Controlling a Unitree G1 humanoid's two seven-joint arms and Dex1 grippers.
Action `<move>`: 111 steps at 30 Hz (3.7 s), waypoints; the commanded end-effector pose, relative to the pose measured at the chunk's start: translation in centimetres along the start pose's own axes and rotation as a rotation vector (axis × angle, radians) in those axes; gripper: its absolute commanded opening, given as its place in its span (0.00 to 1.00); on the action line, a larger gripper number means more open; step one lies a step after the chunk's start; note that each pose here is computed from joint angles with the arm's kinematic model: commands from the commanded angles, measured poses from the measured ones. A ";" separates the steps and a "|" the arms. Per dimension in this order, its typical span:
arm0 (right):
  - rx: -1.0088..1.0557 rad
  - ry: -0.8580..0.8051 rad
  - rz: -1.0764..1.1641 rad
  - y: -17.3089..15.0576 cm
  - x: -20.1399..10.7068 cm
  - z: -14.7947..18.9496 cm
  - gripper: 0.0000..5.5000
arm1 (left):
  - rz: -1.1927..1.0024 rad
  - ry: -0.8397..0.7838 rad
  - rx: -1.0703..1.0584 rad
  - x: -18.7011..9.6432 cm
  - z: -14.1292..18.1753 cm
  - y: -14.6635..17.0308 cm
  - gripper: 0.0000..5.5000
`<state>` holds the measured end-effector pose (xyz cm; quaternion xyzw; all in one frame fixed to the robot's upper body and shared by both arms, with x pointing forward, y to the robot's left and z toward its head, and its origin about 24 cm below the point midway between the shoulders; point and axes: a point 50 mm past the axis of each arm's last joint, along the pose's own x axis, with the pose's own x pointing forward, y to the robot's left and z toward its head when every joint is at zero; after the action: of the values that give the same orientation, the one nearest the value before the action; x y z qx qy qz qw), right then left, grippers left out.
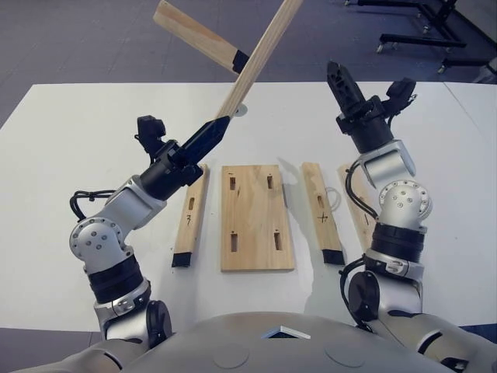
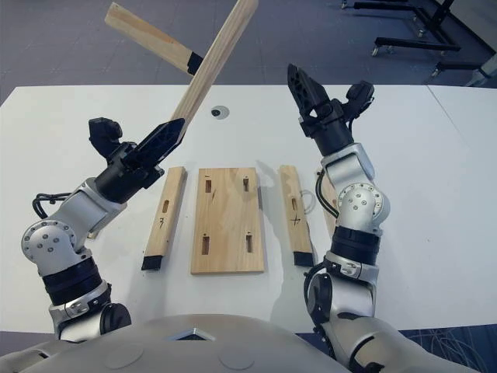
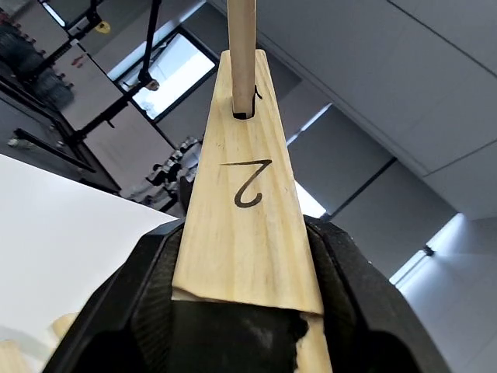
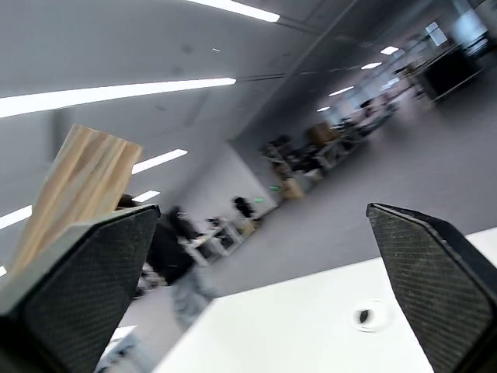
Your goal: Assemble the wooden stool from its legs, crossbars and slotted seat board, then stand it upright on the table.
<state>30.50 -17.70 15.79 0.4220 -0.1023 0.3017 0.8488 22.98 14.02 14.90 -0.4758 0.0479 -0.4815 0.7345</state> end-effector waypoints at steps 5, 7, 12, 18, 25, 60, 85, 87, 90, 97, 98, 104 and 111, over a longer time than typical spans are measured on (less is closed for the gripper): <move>0.247 -0.047 0.232 2.5 0.9 0.7 0.89 | -0.035 0.029 -0.069 0.1 -0.3 0.0 0.37; 0.241 -0.025 0.247 2.9 1.1 0.4 0.89 | -0.028 0.035 -0.078 -0.1 -0.5 0.1 0.37; 0.199 0.061 0.283 4.0 1.8 -1.1 0.89 | -0.023 0.070 -0.077 -0.3 -1.1 0.3 0.37; 0.195 0.099 0.309 4.4 2.3 -2.2 0.89 | -0.031 0.077 -0.088 -0.4 -1.4 0.5 0.37; 0.195 0.134 0.334 4.6 2.4 -3.0 0.89 | -0.009 0.114 -0.062 -0.5 -1.8 0.7 0.37; 0.225 0.318 0.389 4.9 0.9 -2.8 0.77 | -0.039 0.119 -0.054 -0.8 -2.7 -0.3 0.37; 0.280 0.333 0.378 4.6 0.0 -2.7 0.41 | -0.026 0.137 -0.064 -1.6 -3.1 -0.7 0.37; 0.278 0.332 0.377 4.6 0.0 -2.6 0.41 | -0.025 0.135 -0.062 -1.6 -3.1 -0.7 0.37; 0.269 0.336 0.381 4.7 -0.1 -2.6 0.41 | -0.029 0.123 -0.063 -1.7 -3.0 -0.6 0.37; 0.186 0.361 0.400 4.9 -0.5 -2.1 0.41 | -0.028 0.087 -0.079 -2.1 -2.5 -0.3 0.45; 0.182 0.357 0.396 4.8 -0.6 -1.9 0.41 | -0.027 0.086 -0.081 -2.2 -2.5 -0.2 0.48; 0.176 0.301 0.365 4.3 -0.4 -1.3 0.40 | -0.011 0.079 -0.093 -2.7 -2.6 0.2 0.65; 0.075 0.218 0.342 3.6 -0.6 1.2 0.39 | 0.144 0.012 -0.061 -5.7 -1.6 2.7 0.66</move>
<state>27.73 -15.95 17.96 0.4096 -0.0500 0.5000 0.7614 20.74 15.96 10.57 -0.4955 0.1028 -0.4605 0.7293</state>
